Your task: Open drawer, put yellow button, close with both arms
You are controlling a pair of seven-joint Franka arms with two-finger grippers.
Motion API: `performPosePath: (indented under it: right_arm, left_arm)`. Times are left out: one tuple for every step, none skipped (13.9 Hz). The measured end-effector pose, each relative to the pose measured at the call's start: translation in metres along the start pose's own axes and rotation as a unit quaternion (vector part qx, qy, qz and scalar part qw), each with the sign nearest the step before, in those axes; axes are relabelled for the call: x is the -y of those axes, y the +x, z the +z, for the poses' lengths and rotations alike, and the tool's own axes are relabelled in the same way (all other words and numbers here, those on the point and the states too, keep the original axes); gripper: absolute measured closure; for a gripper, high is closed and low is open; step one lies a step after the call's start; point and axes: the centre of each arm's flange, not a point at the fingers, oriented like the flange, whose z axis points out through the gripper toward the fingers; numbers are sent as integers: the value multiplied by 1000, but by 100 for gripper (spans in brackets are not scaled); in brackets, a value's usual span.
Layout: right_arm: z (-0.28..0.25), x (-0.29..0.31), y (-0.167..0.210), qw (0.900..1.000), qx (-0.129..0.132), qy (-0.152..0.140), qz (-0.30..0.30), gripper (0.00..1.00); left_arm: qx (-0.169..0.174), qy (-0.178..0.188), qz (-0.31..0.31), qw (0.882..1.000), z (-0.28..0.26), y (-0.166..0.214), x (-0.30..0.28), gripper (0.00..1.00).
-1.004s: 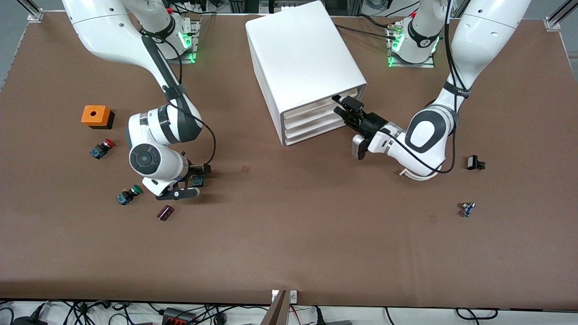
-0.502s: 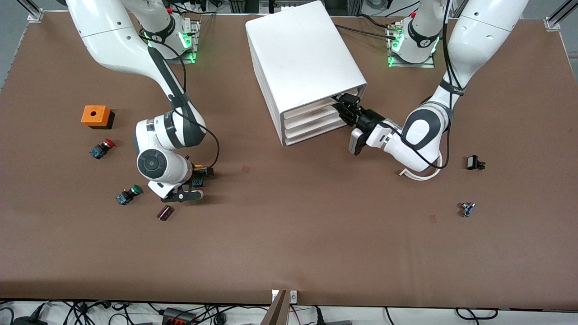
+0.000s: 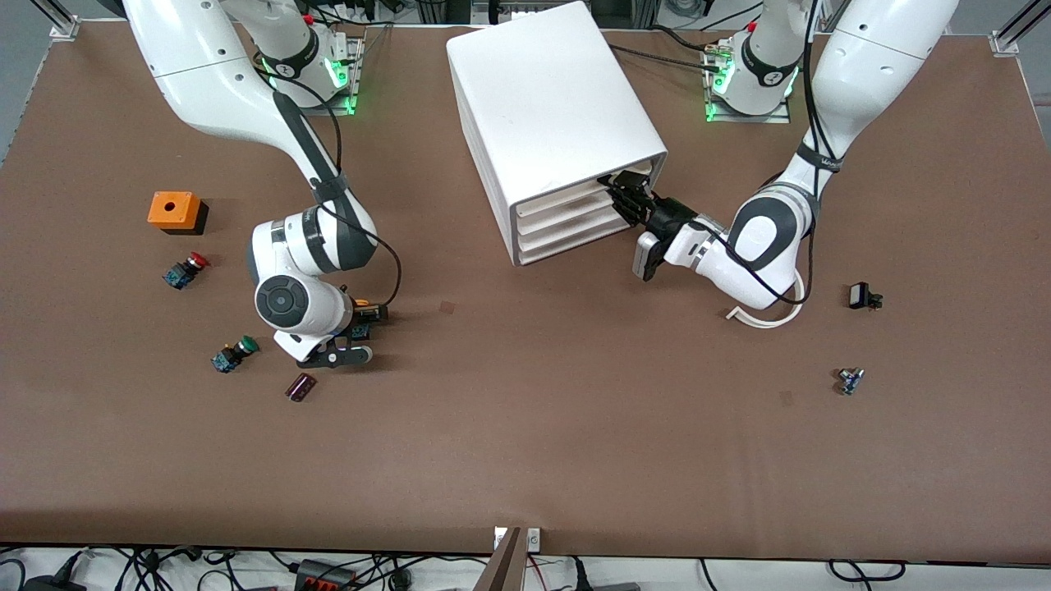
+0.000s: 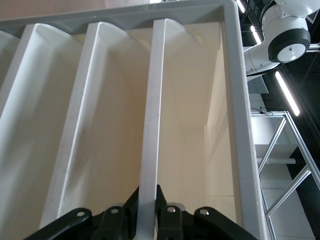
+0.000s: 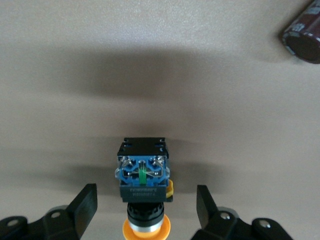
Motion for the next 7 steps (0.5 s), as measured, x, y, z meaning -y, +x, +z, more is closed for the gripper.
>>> performPosePath:
  right_arm:
    - [2,0,1,1000,-1,0,0,13]
    - [3,0,1,1000,-2,0,0,13]
    - [4,0,1,1000,-2,0,0,22]
    - [4,0,1,1000,-2,0,-1,22]
    - [4,0,1,1000,-2,0,-1,30]
    - [4,0,1,1000,-2,0,-2,41]
    - [3,0,1,1000,-2,0,-3,54]
  left_arm:
    - [-5,3,2,1000,-6,2,-1,89]
    - [-10,9,5,1000,-15,5,-1,89]
    - [-13,16,7,1000,-26,9,0,89]
    - [-16,24,6,1000,-37,14,0,89]
    - [-18,30,4,999,-48,21,0,89]
    - [-22,32,2,999,-58,26,2,89]
    - [-26,33,2,999,-66,32,3,89]
